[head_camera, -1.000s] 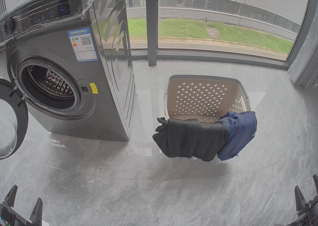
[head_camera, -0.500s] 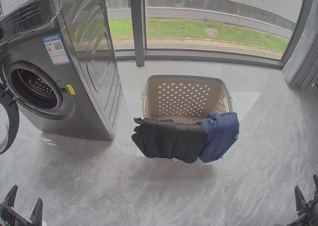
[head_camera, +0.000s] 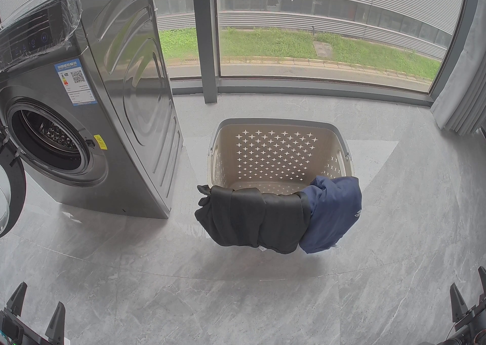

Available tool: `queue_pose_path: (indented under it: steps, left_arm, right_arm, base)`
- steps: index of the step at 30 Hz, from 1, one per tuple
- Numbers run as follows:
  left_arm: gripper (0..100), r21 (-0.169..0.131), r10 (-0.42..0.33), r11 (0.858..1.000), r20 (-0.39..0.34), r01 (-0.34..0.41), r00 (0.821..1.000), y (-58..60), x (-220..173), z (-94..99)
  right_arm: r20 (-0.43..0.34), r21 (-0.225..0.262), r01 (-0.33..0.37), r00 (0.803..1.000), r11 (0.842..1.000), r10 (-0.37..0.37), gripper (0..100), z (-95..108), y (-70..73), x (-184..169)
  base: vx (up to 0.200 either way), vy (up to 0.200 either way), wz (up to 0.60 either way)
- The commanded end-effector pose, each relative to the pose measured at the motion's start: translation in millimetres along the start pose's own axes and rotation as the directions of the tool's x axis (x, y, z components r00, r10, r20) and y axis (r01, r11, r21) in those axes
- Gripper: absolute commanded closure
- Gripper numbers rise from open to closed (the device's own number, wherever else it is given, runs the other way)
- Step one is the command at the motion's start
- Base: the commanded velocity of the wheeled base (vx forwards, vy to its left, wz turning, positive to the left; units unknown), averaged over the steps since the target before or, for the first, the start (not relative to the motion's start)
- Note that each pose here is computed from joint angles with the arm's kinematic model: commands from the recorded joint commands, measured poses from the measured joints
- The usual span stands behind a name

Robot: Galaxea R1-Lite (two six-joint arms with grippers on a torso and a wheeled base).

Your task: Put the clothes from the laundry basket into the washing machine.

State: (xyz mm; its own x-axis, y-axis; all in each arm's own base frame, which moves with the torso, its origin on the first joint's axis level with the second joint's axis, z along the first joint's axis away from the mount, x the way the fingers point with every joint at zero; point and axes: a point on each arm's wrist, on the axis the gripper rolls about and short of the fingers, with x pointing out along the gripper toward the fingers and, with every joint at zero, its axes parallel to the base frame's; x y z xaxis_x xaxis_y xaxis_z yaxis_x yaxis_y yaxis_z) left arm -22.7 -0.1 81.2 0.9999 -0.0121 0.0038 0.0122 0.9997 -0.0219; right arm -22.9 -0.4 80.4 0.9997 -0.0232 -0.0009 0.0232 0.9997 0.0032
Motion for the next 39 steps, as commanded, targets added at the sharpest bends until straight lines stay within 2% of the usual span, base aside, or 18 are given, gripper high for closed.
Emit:
queue_pose_path:
  steps: [1, 5, 17, 26, 39]
  left_arm:
    - [0, -0.001, -0.005, 1.0, 0.001, 0.005, 1.0, 0.0, -0.1, -5.3]
    - [0, 0.0, -0.003, 1.0, 0.001, 0.003, 1.0, 0.0, -0.1, -5.3]
    - [0, 0.0, 0.0, 1.0, 0.001, 0.0, 1.0, 0.1, -0.1, -5.3]
    - [0, 0.0, 0.0, 1.0, 0.001, 0.0, 1.0, 0.1, -0.1, -5.3]
    - [0, -0.001, 0.0, 1.0, 0.001, 0.0, 1.0, 0.1, -0.1, -5.3]
  right_arm:
    - [-0.016, 0.0, 0.0, 1.0, 1.0, 0.0, 0, -4.9, 0.0, 1.2]
    - [-0.016, 0.0, 0.0, 1.0, 1.0, 0.0, 0, -4.9, 0.0, 1.2]
    - [-0.016, 0.0, 0.0, 1.0, 1.0, 0.0, 0, -4.9, 0.0, 1.2]
    - [-0.016, 0.0, 0.0, 1.0, 1.0, 0.0, 0, -4.9, 0.0, 1.2]
    - [-0.016, 0.0, 0.0, 1.0, 1.0, 0.0, 0, -4.9, 0.0, 1.2]
  base:
    - [0.0, 0.2, 0.0]
    - [0.0, 0.2, 0.0]
    - [0.0, 0.0, 0.0]
    - [0.2, 0.0, 0.0]
    - [0.0, 0.0, 0.0]
